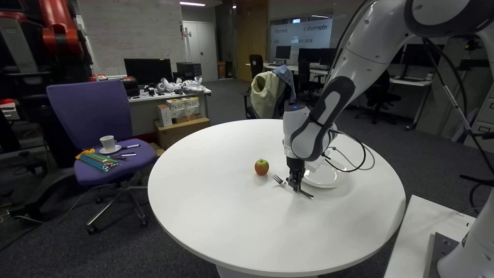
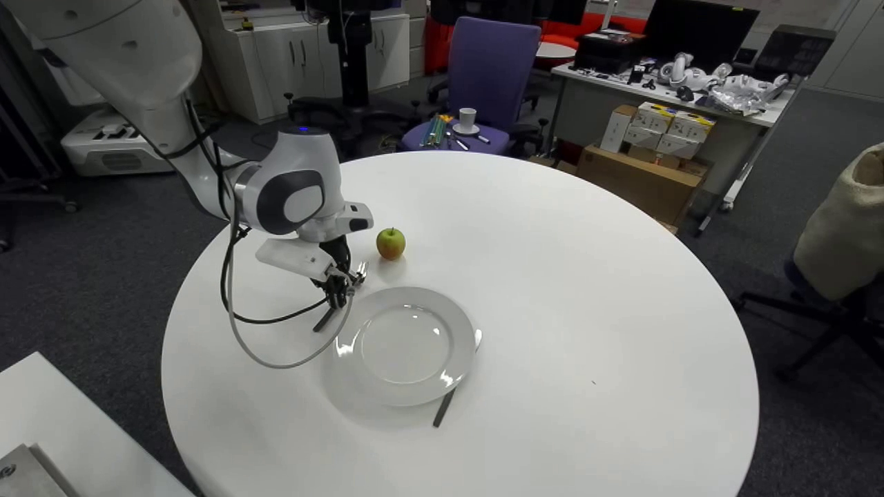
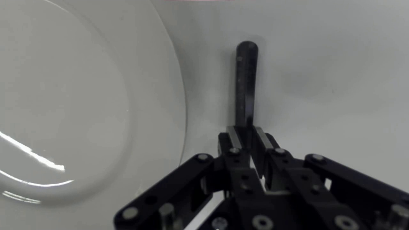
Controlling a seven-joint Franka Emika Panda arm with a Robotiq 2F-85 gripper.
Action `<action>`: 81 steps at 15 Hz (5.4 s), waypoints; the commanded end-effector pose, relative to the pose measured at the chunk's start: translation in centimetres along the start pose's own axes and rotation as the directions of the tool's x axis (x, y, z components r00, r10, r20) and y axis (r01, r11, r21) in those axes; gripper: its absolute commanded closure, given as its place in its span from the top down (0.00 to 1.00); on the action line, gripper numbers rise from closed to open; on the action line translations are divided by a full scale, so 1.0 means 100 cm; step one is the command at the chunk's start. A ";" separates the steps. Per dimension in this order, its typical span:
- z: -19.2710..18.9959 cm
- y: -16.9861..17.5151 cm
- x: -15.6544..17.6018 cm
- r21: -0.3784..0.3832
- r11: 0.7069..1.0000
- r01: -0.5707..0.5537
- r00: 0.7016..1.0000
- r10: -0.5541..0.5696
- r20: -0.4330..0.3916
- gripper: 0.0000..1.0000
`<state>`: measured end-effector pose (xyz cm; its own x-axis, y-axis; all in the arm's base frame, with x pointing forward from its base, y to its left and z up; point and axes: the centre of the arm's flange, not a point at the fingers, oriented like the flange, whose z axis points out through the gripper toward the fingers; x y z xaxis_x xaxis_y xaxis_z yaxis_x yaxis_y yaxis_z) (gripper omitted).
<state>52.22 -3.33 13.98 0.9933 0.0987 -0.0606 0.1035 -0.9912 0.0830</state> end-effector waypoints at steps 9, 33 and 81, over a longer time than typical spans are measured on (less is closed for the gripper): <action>-0.076 0.061 -0.039 0.067 0.998 -0.015 0.995 0.021 -0.095 0.04; -0.015 0.165 -0.057 0.086 0.996 -0.026 0.998 0.021 0.058 0.04; -0.040 0.235 -0.058 0.030 0.989 -0.147 0.989 0.146 0.025 1.00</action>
<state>49.98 -25.09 18.73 0.9988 -0.0079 -0.0491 -0.0056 -0.9989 0.0461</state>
